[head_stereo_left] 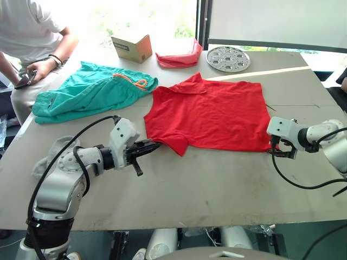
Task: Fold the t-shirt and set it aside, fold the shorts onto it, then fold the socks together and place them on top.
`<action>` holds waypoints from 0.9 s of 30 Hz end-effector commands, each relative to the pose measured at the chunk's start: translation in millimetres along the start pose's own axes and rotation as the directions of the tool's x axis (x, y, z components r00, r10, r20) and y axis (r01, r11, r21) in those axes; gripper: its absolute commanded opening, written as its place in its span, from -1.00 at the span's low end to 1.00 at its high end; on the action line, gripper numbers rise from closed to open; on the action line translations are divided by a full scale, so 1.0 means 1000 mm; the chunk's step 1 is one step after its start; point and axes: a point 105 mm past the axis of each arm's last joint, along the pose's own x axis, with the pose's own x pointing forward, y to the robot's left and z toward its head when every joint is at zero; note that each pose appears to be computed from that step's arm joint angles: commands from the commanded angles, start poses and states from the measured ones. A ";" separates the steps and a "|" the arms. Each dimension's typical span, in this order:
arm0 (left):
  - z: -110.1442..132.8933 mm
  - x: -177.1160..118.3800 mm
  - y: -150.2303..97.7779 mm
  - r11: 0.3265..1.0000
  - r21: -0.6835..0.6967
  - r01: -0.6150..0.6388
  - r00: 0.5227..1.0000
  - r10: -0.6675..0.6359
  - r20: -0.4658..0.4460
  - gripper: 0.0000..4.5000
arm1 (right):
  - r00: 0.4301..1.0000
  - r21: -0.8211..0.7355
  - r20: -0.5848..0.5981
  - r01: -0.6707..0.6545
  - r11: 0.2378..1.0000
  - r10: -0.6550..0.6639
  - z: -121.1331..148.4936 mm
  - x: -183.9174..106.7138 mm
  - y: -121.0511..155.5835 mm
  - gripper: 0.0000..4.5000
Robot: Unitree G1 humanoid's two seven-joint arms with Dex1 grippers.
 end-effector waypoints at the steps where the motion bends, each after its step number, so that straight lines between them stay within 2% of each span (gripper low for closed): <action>1: 0.009 -0.005 0.002 0.999 0.029 -0.015 0.999 0.014 0.034 -1.00 | 0.996 -0.012 -0.066 -0.061 0.998 0.060 -0.010 0.007 0.008 0.42; 7: 0.007 -0.008 0.001 0.999 0.022 -0.038 0.999 0.037 0.036 -1.00 | 0.990 0.053 -0.031 -0.135 0.989 0.136 -0.003 0.003 0.013 -0.92; 8: 0.007 -0.008 0.001 0.999 0.017 -0.041 0.998 0.040 0.038 -1.00 | 0.988 0.068 -0.021 -0.153 0.986 0.155 -0.002 0.001 0.015 -0.99; 12: 0.007 -0.013 -0.003 0.999 -0.024 -0.042 0.998 0.043 0.052 -1.00 | 0.954 0.124 0.048 -0.300 0.946 0.297 0.003 -0.021 0.034 -0.99; 14: 0.006 -0.016 -0.003 0.999 -0.036 -0.039 0.998 0.041 0.049 -1.00 | 0.941 0.147 0.097 -0.336 0.930 0.325 0.007 -0.032 0.039 -0.99; 20: 0.012 -0.026 0.010 0.994 -0.090 -0.067 0.995 0.073 0.073 -1.00 | 0.943 0.178 0.167 -0.315 0.932 0.287 0.011 -0.044 0.043 -0.99; 22: 0.014 -0.028 0.016 0.993 -0.095 -0.075 0.994 0.082 0.073 -1.00 | 0.948 0.156 0.212 -0.272 0.950 0.237 0.017 -0.042 0.040 -0.99; 25: 0.015 -0.026 0.018 0.993 -0.098 -0.071 0.994 0.078 0.072 -1.00 | 0.951 0.071 0.207 -0.247 0.966 0.228 0.015 -0.044 0.047 -0.62; 27: 0.016 -0.025 0.018 0.993 -0.101 -0.064 0.995 0.071 0.071 -1.00 | 0.961 0.027 0.185 -0.214 0.976 0.205 0.011 -0.045 0.050 -0.21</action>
